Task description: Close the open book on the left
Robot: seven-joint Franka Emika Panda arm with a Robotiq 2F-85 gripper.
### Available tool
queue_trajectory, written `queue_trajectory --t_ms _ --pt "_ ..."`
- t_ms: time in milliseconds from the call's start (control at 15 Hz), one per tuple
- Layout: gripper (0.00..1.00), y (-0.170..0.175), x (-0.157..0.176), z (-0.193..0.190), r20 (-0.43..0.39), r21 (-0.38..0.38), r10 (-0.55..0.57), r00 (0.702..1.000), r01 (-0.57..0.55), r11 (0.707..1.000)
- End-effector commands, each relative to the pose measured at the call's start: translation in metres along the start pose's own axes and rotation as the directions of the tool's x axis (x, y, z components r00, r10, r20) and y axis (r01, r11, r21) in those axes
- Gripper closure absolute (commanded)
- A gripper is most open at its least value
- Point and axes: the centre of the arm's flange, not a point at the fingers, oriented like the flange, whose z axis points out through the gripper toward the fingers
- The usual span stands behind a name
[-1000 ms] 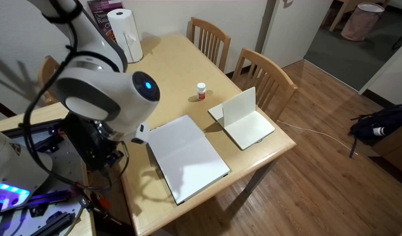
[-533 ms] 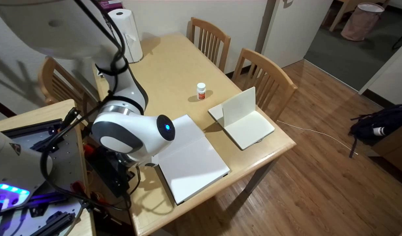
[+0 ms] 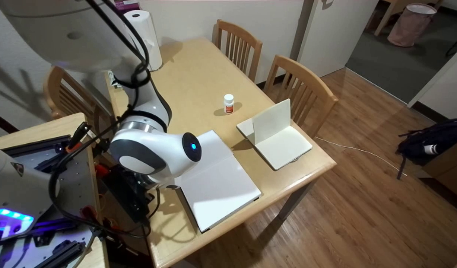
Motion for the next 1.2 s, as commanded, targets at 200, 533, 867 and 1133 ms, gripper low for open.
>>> queue_trajectory --t_ms 200,533,867,1133 --pt "0.0 0.014 0.057 -0.039 0.116 0.164 0.137 0.984 -0.155 0.974" --pt "0.0 0.058 0.124 -0.07 0.053 -0.049 -0.096 0.994 0.099 0.994" --pt "0.0 0.077 0.169 -0.086 0.053 -0.182 -0.268 0.962 0.273 0.945" --pt "0.0 0.064 0.157 -0.083 0.062 -0.147 -0.215 0.975 0.222 0.964"
